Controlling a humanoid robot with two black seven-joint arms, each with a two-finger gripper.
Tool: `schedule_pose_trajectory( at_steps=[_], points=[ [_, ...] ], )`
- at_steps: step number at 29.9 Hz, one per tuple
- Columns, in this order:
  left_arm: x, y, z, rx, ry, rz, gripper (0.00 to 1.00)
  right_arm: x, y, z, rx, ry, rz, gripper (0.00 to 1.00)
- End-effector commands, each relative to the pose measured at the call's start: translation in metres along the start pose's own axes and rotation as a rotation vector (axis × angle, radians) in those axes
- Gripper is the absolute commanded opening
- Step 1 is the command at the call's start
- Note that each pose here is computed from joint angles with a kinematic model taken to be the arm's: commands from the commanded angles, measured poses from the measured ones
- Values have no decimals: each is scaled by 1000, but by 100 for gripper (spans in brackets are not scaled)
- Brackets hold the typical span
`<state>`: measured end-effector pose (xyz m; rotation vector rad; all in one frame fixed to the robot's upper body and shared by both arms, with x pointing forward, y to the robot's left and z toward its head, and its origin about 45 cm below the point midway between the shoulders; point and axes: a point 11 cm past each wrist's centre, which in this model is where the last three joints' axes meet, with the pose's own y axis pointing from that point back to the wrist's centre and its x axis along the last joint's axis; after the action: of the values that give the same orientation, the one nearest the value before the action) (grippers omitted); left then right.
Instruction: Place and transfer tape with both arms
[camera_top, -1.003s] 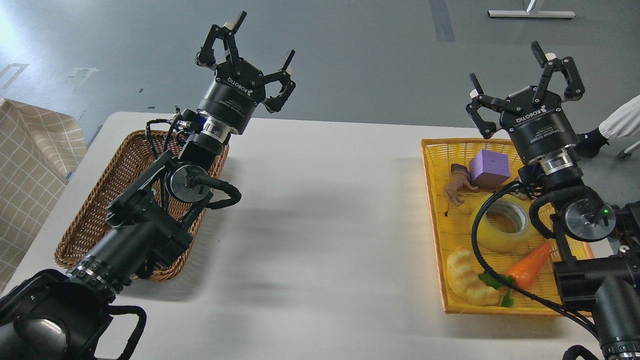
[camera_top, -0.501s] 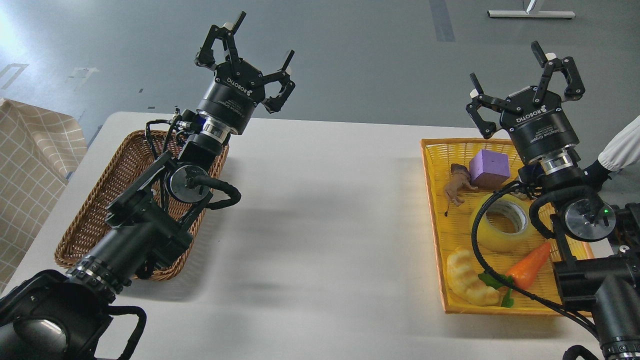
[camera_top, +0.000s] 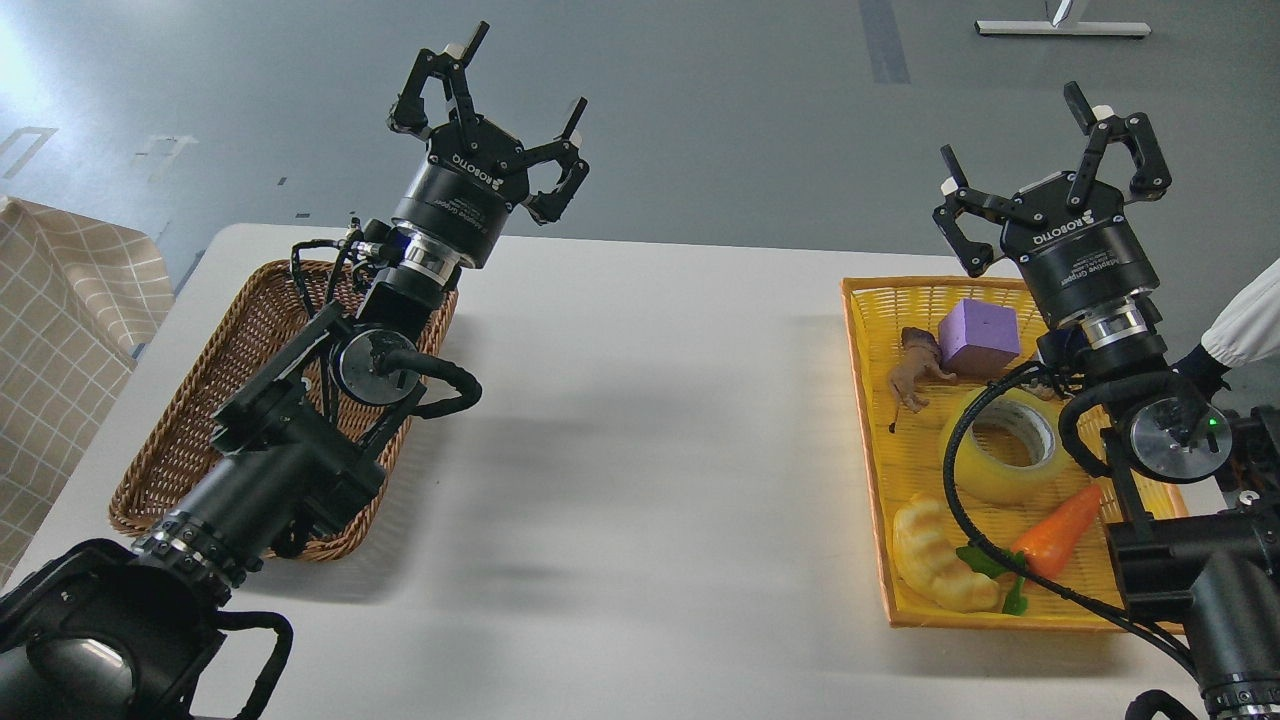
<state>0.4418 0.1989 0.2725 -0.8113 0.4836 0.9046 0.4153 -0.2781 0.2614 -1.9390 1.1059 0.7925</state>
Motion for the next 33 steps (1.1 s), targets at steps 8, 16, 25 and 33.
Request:
schedule_pose_trajectory(
  at_steps=[8, 16, 25, 33],
  points=[
    [0, 0, 0, 3, -2, -2, 98, -1, 0, -2, 13, -2, -3, 100],
    [-1, 0, -1, 4, -2, -2, 98, -2, 0, -2, 9, 3, -7, 100],
    [0, 0, 0, 1, -2, -2, 98, -6, -3, -12, -60, 200, -2, 100],
    [-2, -1, 0, 3, -2, -7, 98, -23, -2, -19, -172, 531, -22, 100]
  ],
)
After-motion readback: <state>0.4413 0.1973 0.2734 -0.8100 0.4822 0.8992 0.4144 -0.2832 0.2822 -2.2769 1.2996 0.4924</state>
